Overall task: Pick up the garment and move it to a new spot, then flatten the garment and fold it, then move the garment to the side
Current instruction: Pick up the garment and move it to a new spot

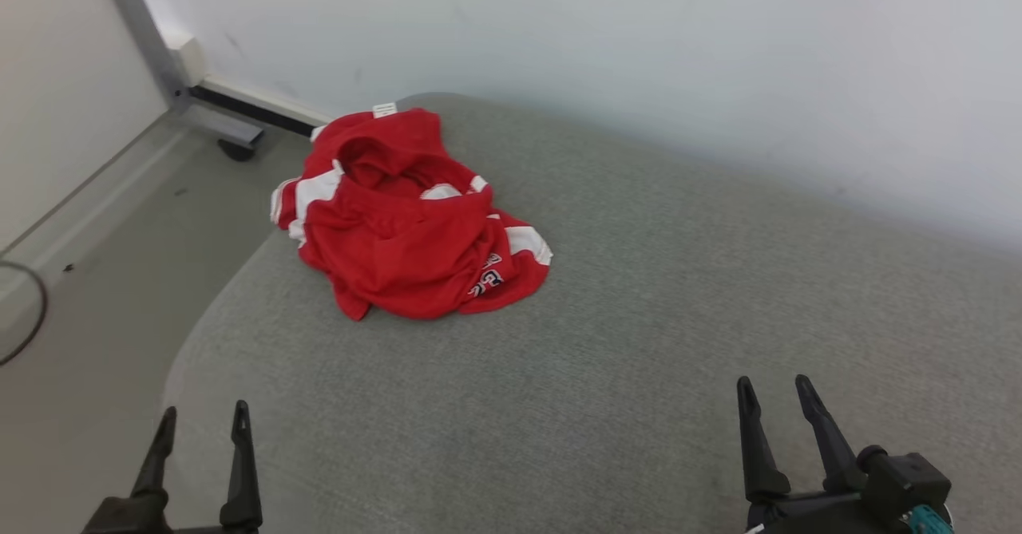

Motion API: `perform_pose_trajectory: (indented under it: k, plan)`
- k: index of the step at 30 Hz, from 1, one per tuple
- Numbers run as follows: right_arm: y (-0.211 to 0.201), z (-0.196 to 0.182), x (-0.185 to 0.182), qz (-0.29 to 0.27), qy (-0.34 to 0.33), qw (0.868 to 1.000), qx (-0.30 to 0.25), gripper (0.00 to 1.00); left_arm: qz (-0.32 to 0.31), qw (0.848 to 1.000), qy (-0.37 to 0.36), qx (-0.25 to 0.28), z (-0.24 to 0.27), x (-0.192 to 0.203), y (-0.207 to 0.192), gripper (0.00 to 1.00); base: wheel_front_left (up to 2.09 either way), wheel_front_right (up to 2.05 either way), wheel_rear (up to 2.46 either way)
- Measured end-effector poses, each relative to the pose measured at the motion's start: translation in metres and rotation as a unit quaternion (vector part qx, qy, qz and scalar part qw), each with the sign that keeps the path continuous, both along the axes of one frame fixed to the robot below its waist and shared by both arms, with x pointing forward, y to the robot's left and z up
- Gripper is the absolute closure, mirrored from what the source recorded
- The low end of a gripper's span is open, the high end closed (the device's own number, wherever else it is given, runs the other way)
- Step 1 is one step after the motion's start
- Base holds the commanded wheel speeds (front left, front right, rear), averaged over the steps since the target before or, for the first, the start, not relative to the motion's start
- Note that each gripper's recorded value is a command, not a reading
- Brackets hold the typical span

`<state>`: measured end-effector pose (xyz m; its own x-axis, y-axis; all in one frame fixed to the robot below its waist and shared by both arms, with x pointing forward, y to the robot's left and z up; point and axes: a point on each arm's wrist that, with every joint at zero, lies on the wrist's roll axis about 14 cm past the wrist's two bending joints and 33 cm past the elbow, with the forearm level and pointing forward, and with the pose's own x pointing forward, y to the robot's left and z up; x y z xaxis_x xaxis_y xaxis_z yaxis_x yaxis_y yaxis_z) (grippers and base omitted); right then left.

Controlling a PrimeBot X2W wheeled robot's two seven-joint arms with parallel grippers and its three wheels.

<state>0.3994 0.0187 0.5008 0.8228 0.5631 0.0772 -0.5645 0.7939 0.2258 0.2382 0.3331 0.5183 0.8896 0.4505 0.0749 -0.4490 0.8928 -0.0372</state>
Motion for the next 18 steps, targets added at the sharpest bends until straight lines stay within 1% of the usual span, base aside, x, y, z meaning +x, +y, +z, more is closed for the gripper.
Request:
perform_pose_trajectory:
  k: [4,10,14,18]
  plan:
    - [0.022,0.001,0.001,0.03,-0.002,1.0,0.003,0.0,0.036,0.999,-0.002,0.004,0.001,-0.017,0.014,0.0,0.0,0.0,0.0]
    - [0.038,-0.005,0.004,0.05,0.006,0.999,0.003,0.0,0.068,0.998,0.006,0.007,-0.002,-0.028,0.026,0.0,0.0,0.0,0.0]
    - [0.039,-0.008,0.006,0.051,0.009,0.999,0.002,0.0,0.077,0.997,0.002,0.005,-0.001,-0.029,0.028,0.0,0.0,0.0,0.0]
    - [0.029,-0.008,0.013,0.034,0.006,0.999,0.001,0.0,0.07,0.998,-0.002,0.007,0.004,-0.02,0.029,0.0,0.0,0.0,0.0]
